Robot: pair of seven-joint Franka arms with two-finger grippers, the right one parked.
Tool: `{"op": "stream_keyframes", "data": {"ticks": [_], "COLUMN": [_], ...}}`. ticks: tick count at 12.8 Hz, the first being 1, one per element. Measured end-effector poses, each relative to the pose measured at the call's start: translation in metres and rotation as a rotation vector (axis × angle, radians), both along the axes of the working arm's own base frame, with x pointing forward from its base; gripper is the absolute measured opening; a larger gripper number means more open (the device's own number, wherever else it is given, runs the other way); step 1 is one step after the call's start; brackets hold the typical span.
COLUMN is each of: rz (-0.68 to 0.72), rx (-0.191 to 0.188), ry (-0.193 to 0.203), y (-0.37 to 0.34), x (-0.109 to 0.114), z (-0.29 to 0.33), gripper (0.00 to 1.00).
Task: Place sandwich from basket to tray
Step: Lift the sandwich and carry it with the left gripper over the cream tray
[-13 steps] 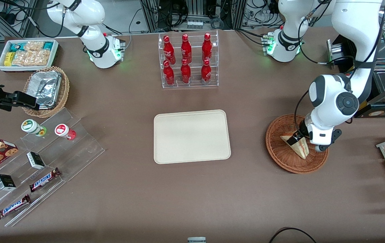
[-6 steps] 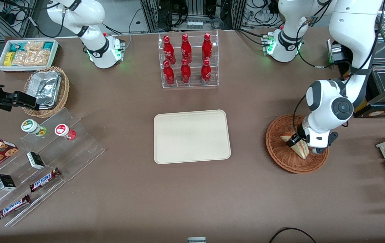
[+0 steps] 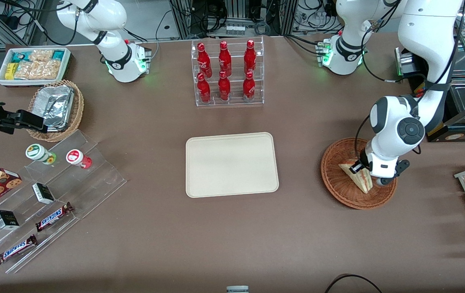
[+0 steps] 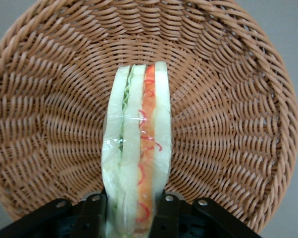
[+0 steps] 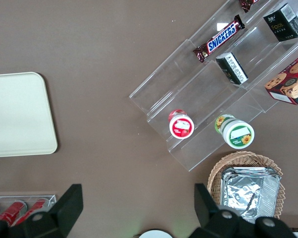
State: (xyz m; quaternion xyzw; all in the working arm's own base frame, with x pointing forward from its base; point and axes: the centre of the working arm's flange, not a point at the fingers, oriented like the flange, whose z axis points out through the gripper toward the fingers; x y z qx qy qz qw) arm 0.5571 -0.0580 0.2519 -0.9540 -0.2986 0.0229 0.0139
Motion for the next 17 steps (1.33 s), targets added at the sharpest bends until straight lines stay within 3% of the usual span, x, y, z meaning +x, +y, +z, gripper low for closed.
{"op": "stream_keyframes", "data": {"ticks": [3, 5, 12, 17], "rz": [-0.026, -0.054, -0.223, -0.366], "rx": [0.022, 0.028, 0.023, 0.023], "ry": [0.068, 0.091, 0.040, 0.046], "y": [-0.006, -0.021, -0.126, -0.223], "x": [0.008, 0.016, 0.019, 0.007], "z": [0.030, 0.056, 0.096, 0.082], "gripper": [0.25, 0.17, 0.17, 0.17]}}
